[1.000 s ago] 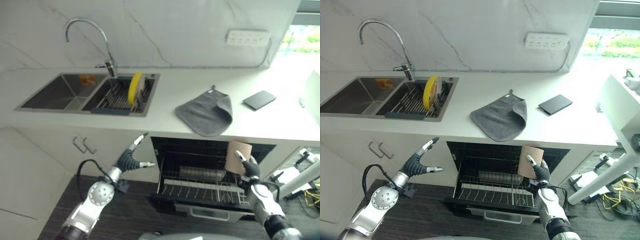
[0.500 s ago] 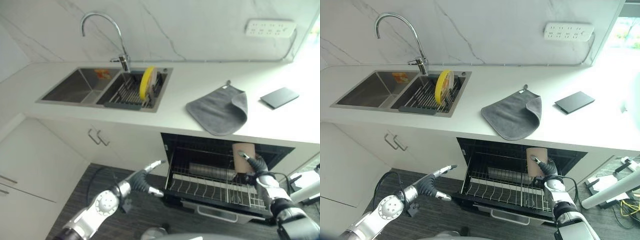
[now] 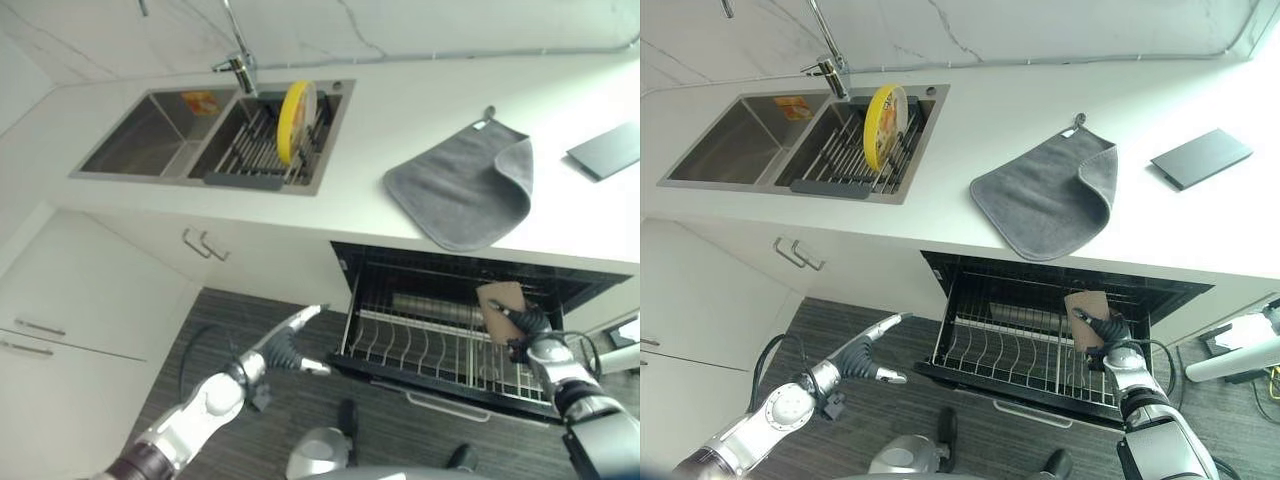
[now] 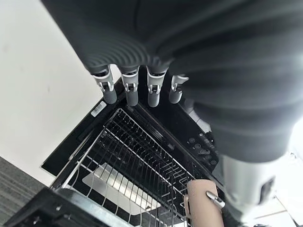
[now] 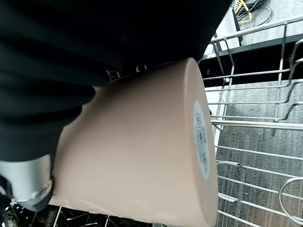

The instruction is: Place the dishes in the dishwasher.

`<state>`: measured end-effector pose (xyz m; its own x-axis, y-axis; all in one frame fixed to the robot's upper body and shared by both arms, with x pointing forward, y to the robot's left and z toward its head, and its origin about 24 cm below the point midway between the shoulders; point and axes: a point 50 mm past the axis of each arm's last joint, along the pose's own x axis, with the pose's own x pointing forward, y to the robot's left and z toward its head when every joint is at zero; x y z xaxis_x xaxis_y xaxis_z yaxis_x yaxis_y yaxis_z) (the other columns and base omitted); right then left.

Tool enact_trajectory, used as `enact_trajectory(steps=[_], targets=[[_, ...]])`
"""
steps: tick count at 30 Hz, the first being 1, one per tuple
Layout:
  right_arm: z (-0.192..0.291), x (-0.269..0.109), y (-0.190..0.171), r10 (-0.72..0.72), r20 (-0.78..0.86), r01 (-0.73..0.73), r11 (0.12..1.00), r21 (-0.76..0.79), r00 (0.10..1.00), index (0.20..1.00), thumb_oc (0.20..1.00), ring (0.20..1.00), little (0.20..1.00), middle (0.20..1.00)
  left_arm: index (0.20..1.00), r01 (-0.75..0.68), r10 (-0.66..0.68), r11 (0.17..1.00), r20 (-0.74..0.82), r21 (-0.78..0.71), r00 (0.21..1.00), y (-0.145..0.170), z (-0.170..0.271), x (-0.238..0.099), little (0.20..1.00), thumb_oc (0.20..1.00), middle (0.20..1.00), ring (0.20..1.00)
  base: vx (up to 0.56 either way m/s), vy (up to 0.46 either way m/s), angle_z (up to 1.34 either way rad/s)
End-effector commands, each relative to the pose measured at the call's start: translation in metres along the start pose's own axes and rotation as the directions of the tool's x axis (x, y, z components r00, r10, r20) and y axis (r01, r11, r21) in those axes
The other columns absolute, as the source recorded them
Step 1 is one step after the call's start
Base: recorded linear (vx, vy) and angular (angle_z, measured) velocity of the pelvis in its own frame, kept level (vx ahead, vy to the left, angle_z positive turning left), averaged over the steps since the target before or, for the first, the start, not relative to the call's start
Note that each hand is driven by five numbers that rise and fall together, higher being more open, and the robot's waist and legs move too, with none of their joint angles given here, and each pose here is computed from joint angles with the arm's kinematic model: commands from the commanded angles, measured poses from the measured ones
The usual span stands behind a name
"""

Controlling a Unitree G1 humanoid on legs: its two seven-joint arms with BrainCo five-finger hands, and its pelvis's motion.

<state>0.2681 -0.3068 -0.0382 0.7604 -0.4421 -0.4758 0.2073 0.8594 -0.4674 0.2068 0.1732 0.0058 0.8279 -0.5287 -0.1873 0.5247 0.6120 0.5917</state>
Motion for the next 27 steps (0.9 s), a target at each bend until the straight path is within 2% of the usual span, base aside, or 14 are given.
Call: enact_trajectory(steps=[1, 8, 9, 10, 11, 12, 20, 23, 27], targets=[[0.043, 0.007, -0.002, -0.043, 0.124, 0.036, 0.998, 0.056, 0.991, 0.200, 0.200, 0.200, 0.200, 0.200, 1.000, -0.026, 0.015, 0.996, 0.129, 0.082, 0.991, 0.010, 0.022, 0.010, 1.000, 1.000, 1.000, 1.000, 0.00, 0.038, -0.01], [0.035, 0.005, 0.003, -0.111, 0.093, 0.099, 0.988, 0.123, 0.989, 0.200, 0.200, 0.200, 0.200, 0.200, 1.000, -0.049, 0.038, 0.997, 0.151, 0.065, 0.988, 0.009, 0.028, 0.014, 1.000, 1.000, 1.000, 1.000, 0.00, 0.043, -0.01], [0.034, 0.005, 0.002, -0.135, 0.081, 0.122, 0.981, 0.150, 0.988, 0.200, 0.200, 0.200, 0.200, 0.200, 1.000, -0.049, 0.039, 0.997, 0.153, 0.060, 0.988, 0.009, 0.028, 0.015, 1.000, 1.000, 1.000, 1.000, 0.01, 0.077, -0.03], [0.030, 0.004, 0.000, -0.181, 0.037, 0.166, 0.954, 0.249, 0.983, 0.200, 0.200, 0.200, 0.200, 0.200, 1.000, -0.049, 0.040, 0.997, 0.153, 0.052, 0.987, 0.007, 0.029, 0.015, 1.000, 1.000, 1.000, 1.000, 0.01, 0.059, -0.02], [0.030, 0.004, 0.000, -0.189, 0.029, 0.175, 0.948, 0.266, 0.982, 0.200, 0.200, 0.200, 0.200, 0.200, 1.000, -0.049, 0.040, 0.998, 0.153, 0.051, 0.987, 0.007, 0.029, 0.015, 1.000, 1.000, 1.000, 1.000, 0.03, 0.069, -0.02], [0.028, 0.004, -0.002, -0.236, -0.004, 0.222, 0.911, 0.347, 0.972, 0.200, 0.200, 0.200, 0.200, 0.200, 1.000, -0.047, 0.040, 0.998, 0.154, 0.042, 0.987, 0.005, 0.030, 0.015, 1.000, 1.000, 1.000, 1.000, 0.02, 0.044, -0.02], [0.032, 0.001, -0.003, -0.352, 0.022, 0.331, 0.898, 0.288, 0.936, 0.200, 0.200, 0.200, 0.200, 0.200, 1.000, -0.055, 0.050, 0.998, 0.158, 0.023, 0.986, -0.002, 0.029, 0.014, 1.000, 1.000, 1.000, 1.000, 0.01, 0.028, -0.05], [0.033, -0.001, -0.010, -0.464, 0.036, 0.447, 0.868, 0.217, 0.885, 0.200, 0.200, 0.200, 0.200, 0.200, 1.000, -0.059, 0.055, 0.998, 0.150, 0.019, 0.987, -0.004, 0.027, 0.012, 1.000, 1.000, 1.000, 1.000, 0.00, 0.000, 0.00], [0.036, -0.003, -0.013, -0.535, 0.071, 0.524, 0.842, 0.130, 0.842, 0.200, 0.200, 0.200, 0.200, 0.200, 1.000, -0.058, 0.056, 0.998, 0.155, 0.013, 0.986, -0.008, 0.027, 0.011, 1.000, 1.000, 1.000, 1.000, 0.00, 0.000, 0.00]])
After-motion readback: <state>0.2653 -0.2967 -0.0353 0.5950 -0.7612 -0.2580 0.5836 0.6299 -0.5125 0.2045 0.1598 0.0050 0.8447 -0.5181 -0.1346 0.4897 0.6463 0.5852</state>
